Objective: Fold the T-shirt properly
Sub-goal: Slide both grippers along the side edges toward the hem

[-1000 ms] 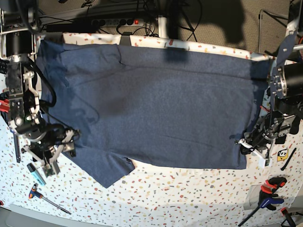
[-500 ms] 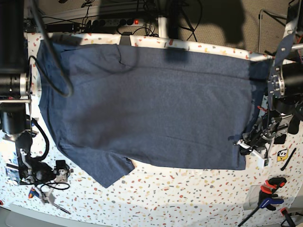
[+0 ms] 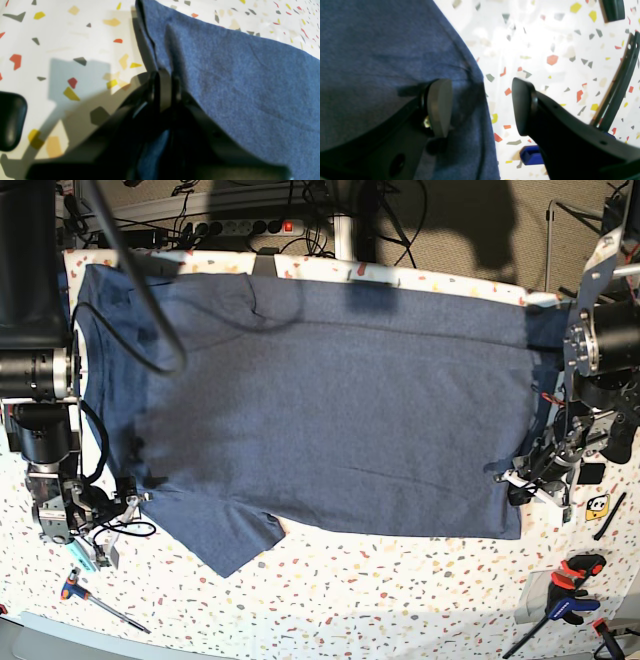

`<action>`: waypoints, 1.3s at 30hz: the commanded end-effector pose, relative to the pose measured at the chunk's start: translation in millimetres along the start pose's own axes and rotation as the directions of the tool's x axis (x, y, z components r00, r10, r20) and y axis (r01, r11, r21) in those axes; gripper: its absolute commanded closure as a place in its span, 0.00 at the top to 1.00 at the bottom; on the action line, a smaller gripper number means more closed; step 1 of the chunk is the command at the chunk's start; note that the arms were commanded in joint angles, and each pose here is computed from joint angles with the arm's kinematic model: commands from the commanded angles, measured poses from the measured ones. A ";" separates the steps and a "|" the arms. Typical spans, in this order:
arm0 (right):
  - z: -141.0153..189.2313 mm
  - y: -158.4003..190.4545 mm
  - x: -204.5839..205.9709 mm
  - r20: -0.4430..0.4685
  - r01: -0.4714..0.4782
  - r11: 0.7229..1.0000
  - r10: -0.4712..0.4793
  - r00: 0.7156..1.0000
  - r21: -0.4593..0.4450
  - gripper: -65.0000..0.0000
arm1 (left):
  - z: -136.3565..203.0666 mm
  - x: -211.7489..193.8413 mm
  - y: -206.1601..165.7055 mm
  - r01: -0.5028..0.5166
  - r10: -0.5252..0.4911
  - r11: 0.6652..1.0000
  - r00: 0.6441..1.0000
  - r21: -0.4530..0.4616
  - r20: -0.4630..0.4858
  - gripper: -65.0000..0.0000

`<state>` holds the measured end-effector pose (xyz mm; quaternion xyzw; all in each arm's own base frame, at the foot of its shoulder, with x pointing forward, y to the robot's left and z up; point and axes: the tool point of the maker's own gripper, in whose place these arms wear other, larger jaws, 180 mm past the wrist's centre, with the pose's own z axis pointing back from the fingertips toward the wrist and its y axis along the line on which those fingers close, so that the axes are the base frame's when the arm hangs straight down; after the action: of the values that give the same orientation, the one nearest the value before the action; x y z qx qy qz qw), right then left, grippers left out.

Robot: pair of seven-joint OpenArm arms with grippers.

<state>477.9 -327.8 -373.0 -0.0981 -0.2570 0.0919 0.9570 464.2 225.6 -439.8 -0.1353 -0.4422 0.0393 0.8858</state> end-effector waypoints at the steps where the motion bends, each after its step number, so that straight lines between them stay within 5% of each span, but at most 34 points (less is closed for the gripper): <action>1: 11.5 -15.3 24.8 0.067 0.018 0.999 -0.016 0.998 -0.026 0.53 | 3.1 -17.7 8.8 0.034 -0.031 0.999 0.995 0.025 -0.098 0.00; 16: -8.7 -3.5 -13.6 0.046 0.014 1.000 -0.014 0.999 -0.016 0.48 | 2.1 -7.2 8.0 0.037 -0.036 0.999 0.998 0.024 -0.055 0.00; 24: -6.9 -6.7 2.7 0.135 -0.013 0.999 0.017 0.991 -0.034 0.00 | 1.9 -4.1 7.7 0.039 -0.038 0.999 0.998 0.023 -0.041 0.00; 30: -3.6 -6.9 15.1 0.184 -0.017 0.999 0.023 0.983 -0.034 0.00 | 0.0 23.7 3.6 0.071 -0.071 0.997 0.997 0.014 0.025 0.00; 34: 2.5 8.1 25.5 0.215 -0.126 0.991 0.115 0.970 0.037 0.00 | -0.8 50.7 -3.2 0.107 -0.107 0.994 0.993 0.004 0.056 0.00; 39: 22.3 0.8 50.5 0.294 -0.098 0.993 0.075 0.953 0.064 0.00 | 1.9 85.7 -14.0 0.073 -0.070 0.997 0.993 -0.021 0.099 0.00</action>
<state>491.4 -307.6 -360.5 -0.0522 -0.3520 0.1583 0.9211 491.3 221.8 -402.3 -0.1302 -0.4476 0.0065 0.8847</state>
